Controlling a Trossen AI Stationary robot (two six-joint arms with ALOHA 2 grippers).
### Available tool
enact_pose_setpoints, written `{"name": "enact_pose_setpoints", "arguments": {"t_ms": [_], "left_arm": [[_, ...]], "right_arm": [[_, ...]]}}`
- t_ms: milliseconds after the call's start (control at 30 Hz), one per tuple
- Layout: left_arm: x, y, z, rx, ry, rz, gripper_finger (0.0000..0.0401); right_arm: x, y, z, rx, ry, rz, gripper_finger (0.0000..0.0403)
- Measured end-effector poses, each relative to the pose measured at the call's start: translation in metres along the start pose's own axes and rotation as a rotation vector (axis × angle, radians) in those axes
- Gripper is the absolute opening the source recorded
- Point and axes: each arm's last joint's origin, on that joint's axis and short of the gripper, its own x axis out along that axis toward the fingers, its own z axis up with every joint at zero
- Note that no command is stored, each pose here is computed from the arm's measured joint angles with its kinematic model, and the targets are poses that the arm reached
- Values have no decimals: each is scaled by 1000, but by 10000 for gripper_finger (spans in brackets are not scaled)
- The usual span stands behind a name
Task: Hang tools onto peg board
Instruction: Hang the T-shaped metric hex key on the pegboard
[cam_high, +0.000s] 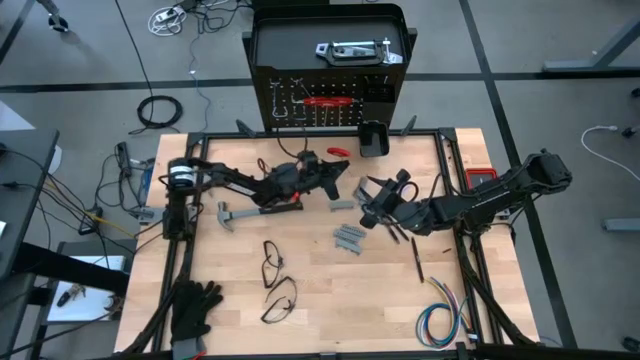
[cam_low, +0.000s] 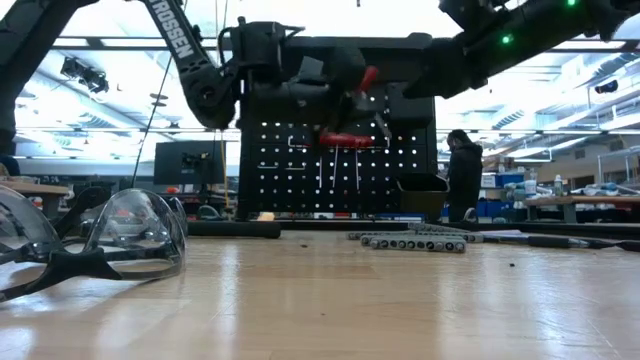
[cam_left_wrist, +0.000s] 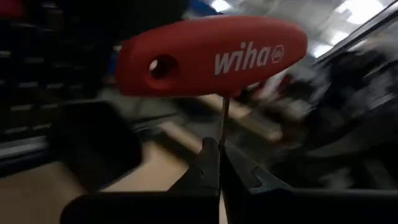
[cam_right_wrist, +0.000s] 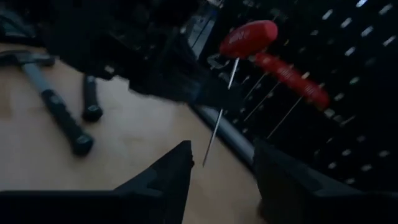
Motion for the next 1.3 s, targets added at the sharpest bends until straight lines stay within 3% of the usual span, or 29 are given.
{"name": "enact_pose_setpoints", "arguments": {"t_ms": [167, 433, 600, 1133, 1300], "left_arm": [[0, 13, 8, 135, 74, 242, 0], [11, 54, 20, 162, 186, 390, 0], [13, 69, 27, 138, 231, 314, 0], [14, 101, 57, 167, 153, 370, 0], [14, 91, 52, 203, 175, 331, 0]], "right_arm": [[1, 0, -4, 27, 30, 19, 187], [4, -1, -4, 27, 29, 38, 187], [4, -1, -5, -3, 37, 41, 185], [3, 0, -7, -2, 47, 63, 184], [4, 0, -7, -1, 48, 64, 184]]}}
